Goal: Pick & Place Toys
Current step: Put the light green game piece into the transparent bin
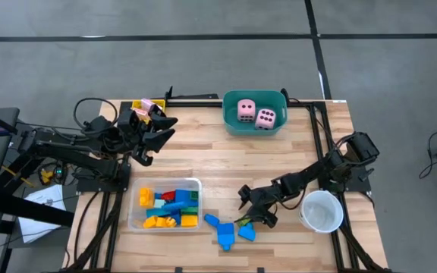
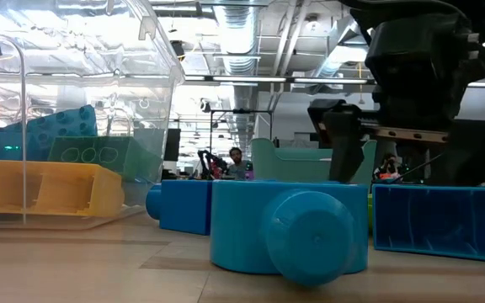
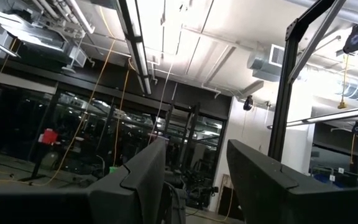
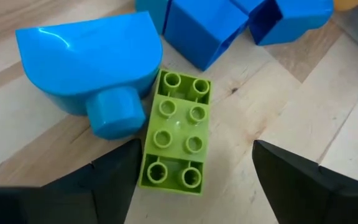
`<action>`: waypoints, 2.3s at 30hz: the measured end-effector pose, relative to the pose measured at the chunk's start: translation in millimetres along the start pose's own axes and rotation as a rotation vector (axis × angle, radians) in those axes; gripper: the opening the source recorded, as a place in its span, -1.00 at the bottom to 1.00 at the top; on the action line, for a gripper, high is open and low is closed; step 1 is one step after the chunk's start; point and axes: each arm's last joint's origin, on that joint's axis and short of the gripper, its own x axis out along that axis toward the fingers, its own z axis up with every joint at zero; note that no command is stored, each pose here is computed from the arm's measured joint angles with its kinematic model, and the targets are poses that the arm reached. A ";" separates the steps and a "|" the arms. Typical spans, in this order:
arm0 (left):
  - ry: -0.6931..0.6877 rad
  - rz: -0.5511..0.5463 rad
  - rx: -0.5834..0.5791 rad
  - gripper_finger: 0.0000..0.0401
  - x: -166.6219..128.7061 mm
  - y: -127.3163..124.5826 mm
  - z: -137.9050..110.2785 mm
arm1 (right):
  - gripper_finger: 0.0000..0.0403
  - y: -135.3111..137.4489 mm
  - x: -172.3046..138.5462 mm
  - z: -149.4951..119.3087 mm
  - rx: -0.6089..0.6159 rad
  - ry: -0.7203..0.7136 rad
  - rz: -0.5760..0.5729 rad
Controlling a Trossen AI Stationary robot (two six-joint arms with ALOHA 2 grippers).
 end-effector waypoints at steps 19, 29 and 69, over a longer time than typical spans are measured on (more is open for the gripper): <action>0.008 0.001 0.000 -0.16 0.0 0.1 -0.7 | -0.30 1.2 -0.2 -0.5 0.037 -0.001 0.032; 0.007 0.000 0.000 -0.16 -0.1 0.1 -0.6 | -0.36 0.3 -0.4 1.1 0.080 0.006 0.023; 0.326 0.223 -0.254 0.14 21.4 19.0 -88.5 | -0.37 -101.0 -194.9 85.7 0.125 -0.018 -0.894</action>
